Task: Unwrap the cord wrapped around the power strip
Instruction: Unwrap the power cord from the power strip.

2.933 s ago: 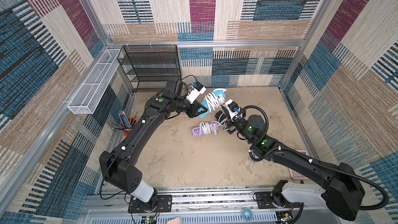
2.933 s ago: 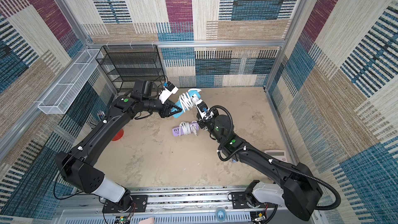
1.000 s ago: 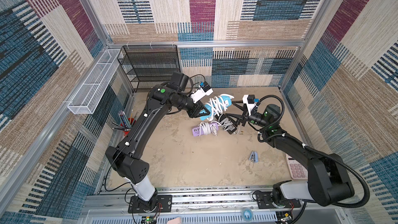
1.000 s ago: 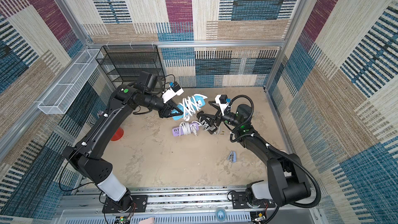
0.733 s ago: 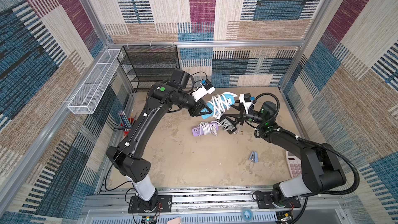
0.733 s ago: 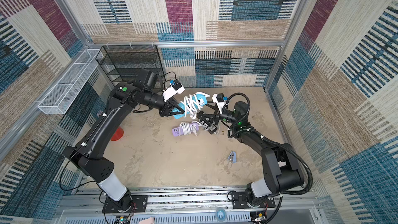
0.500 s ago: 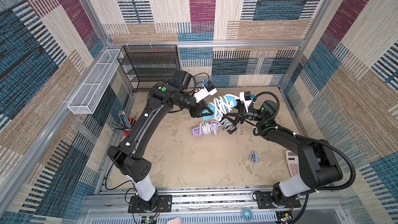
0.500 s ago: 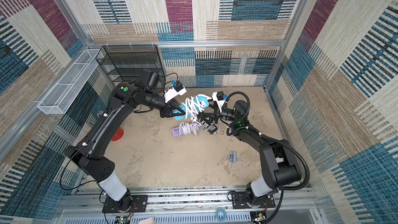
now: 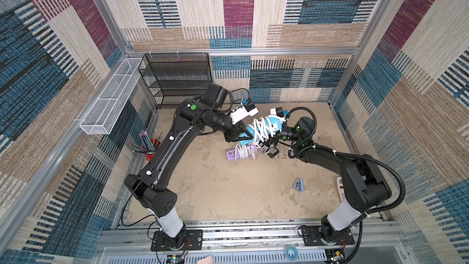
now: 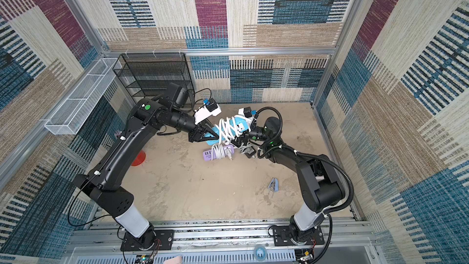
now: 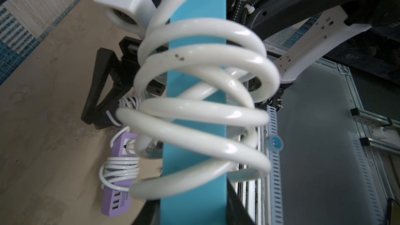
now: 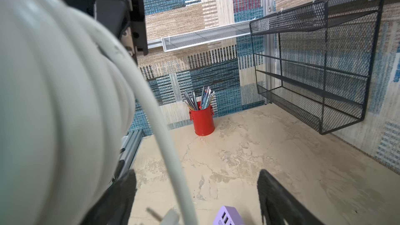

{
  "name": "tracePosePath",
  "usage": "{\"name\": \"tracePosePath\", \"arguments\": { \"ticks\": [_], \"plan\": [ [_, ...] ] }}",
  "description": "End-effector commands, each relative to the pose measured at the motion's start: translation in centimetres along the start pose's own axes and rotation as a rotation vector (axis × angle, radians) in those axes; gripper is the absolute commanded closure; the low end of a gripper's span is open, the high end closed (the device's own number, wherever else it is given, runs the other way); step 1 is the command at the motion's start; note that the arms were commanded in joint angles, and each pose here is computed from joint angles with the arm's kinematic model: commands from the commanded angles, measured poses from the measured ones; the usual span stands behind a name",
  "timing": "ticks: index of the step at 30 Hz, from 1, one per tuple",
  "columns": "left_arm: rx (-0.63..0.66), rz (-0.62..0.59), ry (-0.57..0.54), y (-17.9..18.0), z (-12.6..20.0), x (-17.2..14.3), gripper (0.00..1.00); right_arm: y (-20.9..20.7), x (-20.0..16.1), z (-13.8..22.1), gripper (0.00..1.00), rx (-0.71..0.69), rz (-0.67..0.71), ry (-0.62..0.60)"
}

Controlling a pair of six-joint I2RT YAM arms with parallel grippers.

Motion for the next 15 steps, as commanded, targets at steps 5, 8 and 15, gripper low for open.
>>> {"name": "tracePosePath", "arguments": {
  "ticks": [5,8,15],
  "plan": [
    [-0.003,-0.081,-0.055,-0.81,0.80,0.89,1.00,0.13,1.21,-0.21,0.34,0.014,0.021,-0.048],
    [-0.011,-0.077,-0.054,-0.94,0.66,0.73,1.00,0.16,1.28,-0.33,0.63,0.027,0.009,-0.050],
    [-0.011,-0.077,-0.042,-0.92,0.45,0.29,1.00,0.30,1.76,-0.26,1.00,0.010,0.014,-0.055]
  ]
}}
Point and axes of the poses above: each gripper's point midway between its finger pads, its own z axis back along the fingers, its own y axis along the line the jaws close on, x = y × z, the point moved 3 cm from there along z, back along the fingers, and after that the axes turned 13 degrees about -z, right-handed, at the moved point
